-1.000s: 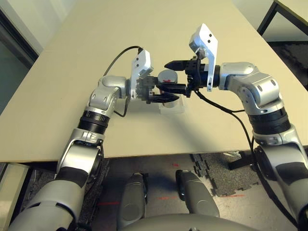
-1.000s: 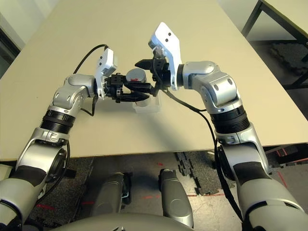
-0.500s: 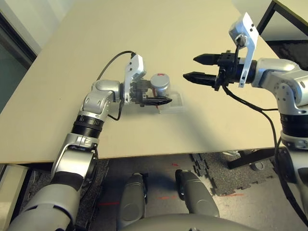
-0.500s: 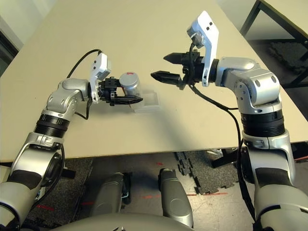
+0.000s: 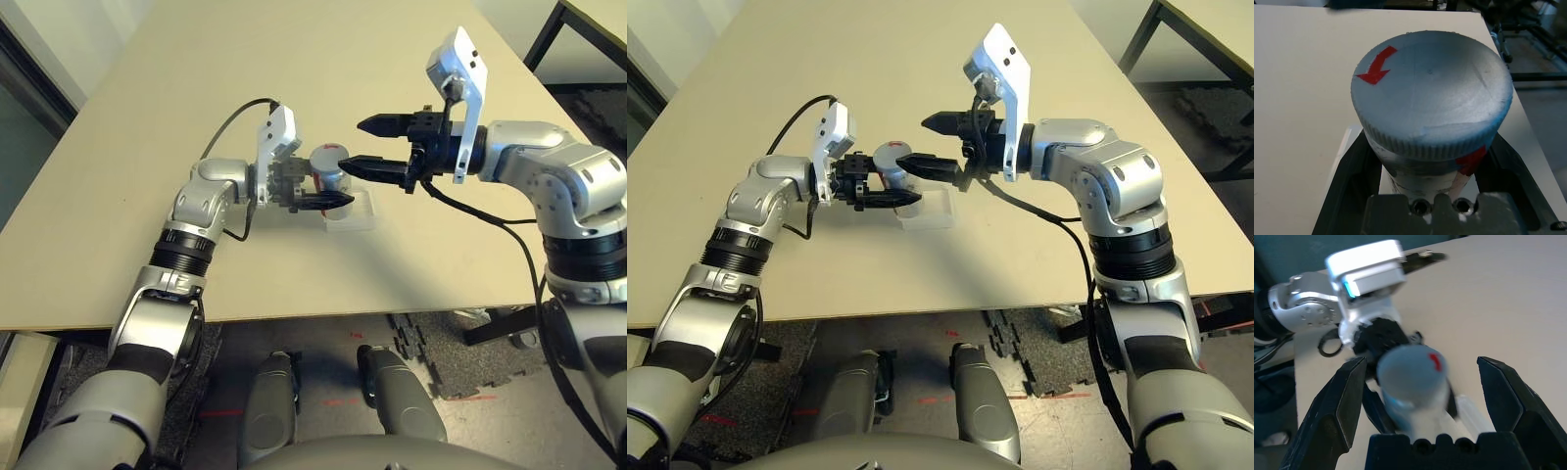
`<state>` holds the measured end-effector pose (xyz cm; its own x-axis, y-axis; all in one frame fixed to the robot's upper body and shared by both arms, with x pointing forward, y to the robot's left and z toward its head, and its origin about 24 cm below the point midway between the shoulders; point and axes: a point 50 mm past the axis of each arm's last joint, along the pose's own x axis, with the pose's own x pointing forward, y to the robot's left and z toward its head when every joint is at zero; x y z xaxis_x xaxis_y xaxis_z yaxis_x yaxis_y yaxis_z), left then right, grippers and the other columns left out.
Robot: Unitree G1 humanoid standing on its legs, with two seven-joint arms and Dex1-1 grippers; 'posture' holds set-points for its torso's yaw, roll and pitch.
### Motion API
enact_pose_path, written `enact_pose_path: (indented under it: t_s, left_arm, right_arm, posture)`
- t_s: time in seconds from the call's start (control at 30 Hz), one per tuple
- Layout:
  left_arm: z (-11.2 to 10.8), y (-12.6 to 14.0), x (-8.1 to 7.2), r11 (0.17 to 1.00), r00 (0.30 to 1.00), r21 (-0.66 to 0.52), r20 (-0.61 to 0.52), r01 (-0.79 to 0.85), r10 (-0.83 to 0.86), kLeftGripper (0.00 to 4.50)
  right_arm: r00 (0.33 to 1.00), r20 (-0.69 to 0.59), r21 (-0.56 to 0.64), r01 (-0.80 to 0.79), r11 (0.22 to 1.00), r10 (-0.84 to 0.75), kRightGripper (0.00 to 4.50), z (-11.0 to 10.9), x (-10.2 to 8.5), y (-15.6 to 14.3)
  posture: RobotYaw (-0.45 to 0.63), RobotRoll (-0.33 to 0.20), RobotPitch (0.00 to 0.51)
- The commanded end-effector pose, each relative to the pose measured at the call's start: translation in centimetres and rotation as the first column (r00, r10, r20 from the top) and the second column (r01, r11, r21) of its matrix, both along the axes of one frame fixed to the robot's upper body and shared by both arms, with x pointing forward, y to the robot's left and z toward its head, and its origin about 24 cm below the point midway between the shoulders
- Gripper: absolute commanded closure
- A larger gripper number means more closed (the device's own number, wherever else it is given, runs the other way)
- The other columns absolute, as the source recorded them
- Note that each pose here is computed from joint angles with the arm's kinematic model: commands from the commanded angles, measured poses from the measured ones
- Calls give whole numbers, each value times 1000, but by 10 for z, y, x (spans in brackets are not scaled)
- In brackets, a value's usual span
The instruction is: Pour the medicine from the bottle into the box.
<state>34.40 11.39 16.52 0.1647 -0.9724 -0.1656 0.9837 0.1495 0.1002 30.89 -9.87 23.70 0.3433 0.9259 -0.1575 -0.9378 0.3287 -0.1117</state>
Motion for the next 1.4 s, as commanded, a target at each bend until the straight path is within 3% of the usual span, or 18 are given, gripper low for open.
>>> enact_pose_path:
  t_s: [0.03, 0.47, 0.83, 1.4]
  left_arm:
    - [2, -3, 0, 1000, 1000, 13, 20, 12, -12, 1655]
    - [4, -7, 1, 1000, 999, 4, 26, 25, -25, 1655]
    - [4, -6, 1, 1000, 999, 7, 27, 23, -23, 1655]
    - [4, -2, 2, 1000, 1000, 12, 29, 10, -10, 1655]
  right_arm:
    - [1000, 19, -16, -25, 1000, 25, 0, 1, 1, 9]
    - [999, 46, -60, -4, 998, 7, 0, -6, 12, 18]
    - [997, 33, -41, 67, 997, -66, 0, -5, 14, -2]
    - [991, -13, -28, 131, 991, -131, 0, 1, -2, -39]
  posture:
    - [-159, 0, 155]
    - [-159, 0, 151]
    - [-163, 0, 148]
    - [-173, 0, 136]
